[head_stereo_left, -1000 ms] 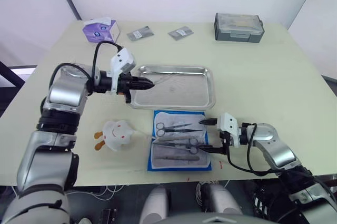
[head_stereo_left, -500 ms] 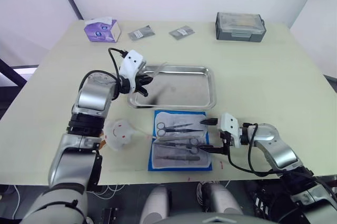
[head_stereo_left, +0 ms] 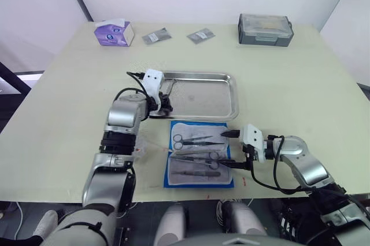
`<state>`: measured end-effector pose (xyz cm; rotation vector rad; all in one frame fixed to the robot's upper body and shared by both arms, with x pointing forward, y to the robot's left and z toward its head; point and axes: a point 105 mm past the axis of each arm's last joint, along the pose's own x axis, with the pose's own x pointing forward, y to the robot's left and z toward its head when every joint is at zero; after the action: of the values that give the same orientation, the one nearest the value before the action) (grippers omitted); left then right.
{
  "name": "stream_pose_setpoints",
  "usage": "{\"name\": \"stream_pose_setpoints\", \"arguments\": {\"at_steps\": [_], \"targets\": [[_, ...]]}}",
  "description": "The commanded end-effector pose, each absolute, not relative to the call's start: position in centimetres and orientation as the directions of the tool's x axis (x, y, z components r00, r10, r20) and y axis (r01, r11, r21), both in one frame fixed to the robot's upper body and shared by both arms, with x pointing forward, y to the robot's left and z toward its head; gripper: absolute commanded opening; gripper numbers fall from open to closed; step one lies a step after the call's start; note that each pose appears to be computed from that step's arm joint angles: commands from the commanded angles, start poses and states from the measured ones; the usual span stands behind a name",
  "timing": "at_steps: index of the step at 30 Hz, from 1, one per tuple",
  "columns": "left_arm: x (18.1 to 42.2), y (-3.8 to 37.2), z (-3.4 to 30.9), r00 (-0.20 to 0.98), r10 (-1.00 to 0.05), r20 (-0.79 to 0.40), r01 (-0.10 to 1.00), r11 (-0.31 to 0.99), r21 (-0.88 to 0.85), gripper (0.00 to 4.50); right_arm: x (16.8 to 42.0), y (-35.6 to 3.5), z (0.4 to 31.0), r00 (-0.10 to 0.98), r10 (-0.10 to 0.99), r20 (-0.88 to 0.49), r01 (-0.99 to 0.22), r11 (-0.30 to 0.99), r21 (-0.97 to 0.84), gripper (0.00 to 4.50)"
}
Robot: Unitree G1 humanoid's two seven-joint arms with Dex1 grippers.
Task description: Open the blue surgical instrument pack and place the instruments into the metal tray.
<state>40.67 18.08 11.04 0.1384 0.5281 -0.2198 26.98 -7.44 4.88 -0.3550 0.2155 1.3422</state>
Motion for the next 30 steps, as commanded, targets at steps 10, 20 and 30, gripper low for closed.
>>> {"name": "stream_pose_setpoints", "arguments": {"at_steps": [10,20,30], "targets": [[40.81,19.97,11.93,0.869,-0.08,-0.488,0.144,0.985,0.095,0.11,24.21,-9.83,-2.27,0.146,0.801,-0.581,-0.97,0.232,0.077,4.5],[40.75,19.66,12.1,0.869,-0.086,-0.488,0.153,0.983,0.099,0.11,24.31,-9.84,-2.28,0.147,0.801,-0.581,-0.97,0.231,0.074,4.5],[40.71,19.26,12.5,0.87,-0.072,-0.488,0.153,0.98,0.127,2.64,24.45,-9.75,-2.25,0.151,0.803,-0.577,-0.97,0.234,0.071,4.5]]}}
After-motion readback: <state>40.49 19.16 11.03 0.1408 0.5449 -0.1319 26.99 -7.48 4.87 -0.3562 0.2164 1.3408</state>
